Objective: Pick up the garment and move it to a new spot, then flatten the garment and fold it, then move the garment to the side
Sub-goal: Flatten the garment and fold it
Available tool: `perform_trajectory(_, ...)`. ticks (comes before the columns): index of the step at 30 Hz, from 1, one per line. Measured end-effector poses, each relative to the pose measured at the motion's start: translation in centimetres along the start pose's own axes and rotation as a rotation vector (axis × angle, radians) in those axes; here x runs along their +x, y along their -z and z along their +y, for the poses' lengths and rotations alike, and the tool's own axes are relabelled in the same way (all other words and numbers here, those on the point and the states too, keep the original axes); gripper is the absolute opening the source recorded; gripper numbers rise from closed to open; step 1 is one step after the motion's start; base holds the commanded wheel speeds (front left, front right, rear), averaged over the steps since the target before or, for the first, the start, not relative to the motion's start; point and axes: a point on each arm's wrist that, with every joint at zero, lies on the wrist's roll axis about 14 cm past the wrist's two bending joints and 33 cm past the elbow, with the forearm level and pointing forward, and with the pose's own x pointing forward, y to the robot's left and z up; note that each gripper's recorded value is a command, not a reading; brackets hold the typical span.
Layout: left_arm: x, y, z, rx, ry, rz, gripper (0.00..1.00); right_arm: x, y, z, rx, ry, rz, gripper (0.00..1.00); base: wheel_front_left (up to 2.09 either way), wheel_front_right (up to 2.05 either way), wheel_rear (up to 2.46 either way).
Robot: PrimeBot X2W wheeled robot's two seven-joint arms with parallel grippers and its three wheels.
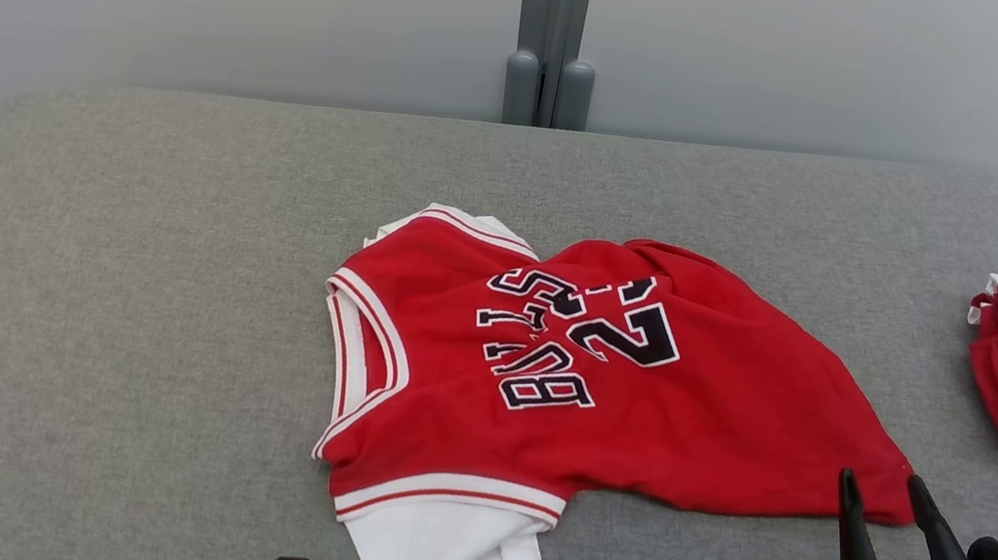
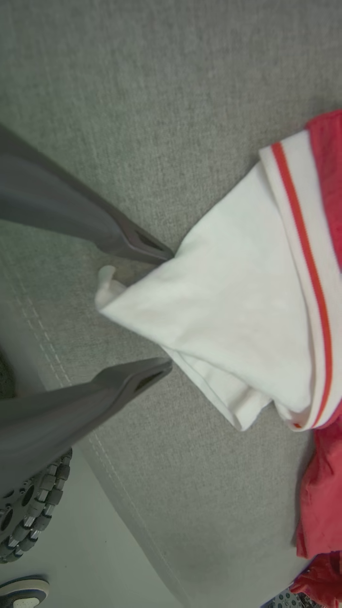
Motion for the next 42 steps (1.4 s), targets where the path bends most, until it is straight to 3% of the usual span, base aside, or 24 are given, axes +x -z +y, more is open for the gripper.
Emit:
perform_trajectory(2, 0.1, -0.1, 0.0, 0.001, 0.001, -0.004, 1.00, 0.0, 0.0, -0.1, 0.000, 0.003, -0.001, 1.00, 0.00, 0.00, 0.00)
perform_trajectory(3, 0.2, -0.1, -0.1, -0.002, 0.004, -0.002, 0.39, -0.1, 0.0, -0.2, 0.000, 0.004, -0.001, 1.00, 0.00, 0.00, 0.00)
perform_trajectory(4, 0.2, -0.1, -0.1, -0.006, 0.005, -0.002, 0.08, -0.1, -0.1, -0.2, -0.001, 0.006, -0.001, 1.00, 0.00, 0.00, 0.00)
perform_trajectory(5, 0.2, -0.2, -0.1, -0.010, 0.005, -0.005, 0.00, -0.1, -0.1, -0.3, -0.002, 0.007, -0.002, 1.00, 0.00, 0.00, 0.00)
perform_trajectory(11, 0.3, -2.8, 0.5, -0.047, -0.017, -0.122, 0.00, 0.3, -0.4, -0.9, -0.021, 0.018, -0.004, 1.00, 0.00, 0.00, 0.00)
perform_trajectory(14, 0.2, -5.3, 1.3, -0.058, -0.049, -0.230, 0.00, 0.9, -0.4, -2.6, 0.001, 0.082, 0.005, 1.00, 0.00, 0.00, 0.00)
perform_trajectory(20, -0.1, -7.8, 3.0, -0.060, -0.121, -0.340, 0.00, 2.1, 1.5, -4.2, -0.075, 0.115, 0.126, 1.00, 0.00, 0.00, 0.00)
perform_trajectory(30, 0.1, -6.9, 4.2, -0.066, -0.170, -0.322, 0.00, 3.0, 5.2, -5.4, -0.129, 0.130, 0.294, 1.00, 0.00, 0.00, 0.00)
perform_trajectory(42, 0.6, -6.3, 4.3, -0.062, -0.168, -0.295, 0.00, 4.5, 6.7, -5.6, -0.153, 0.119, 0.359, 1.00, 0.00, 0.00, 0.00)
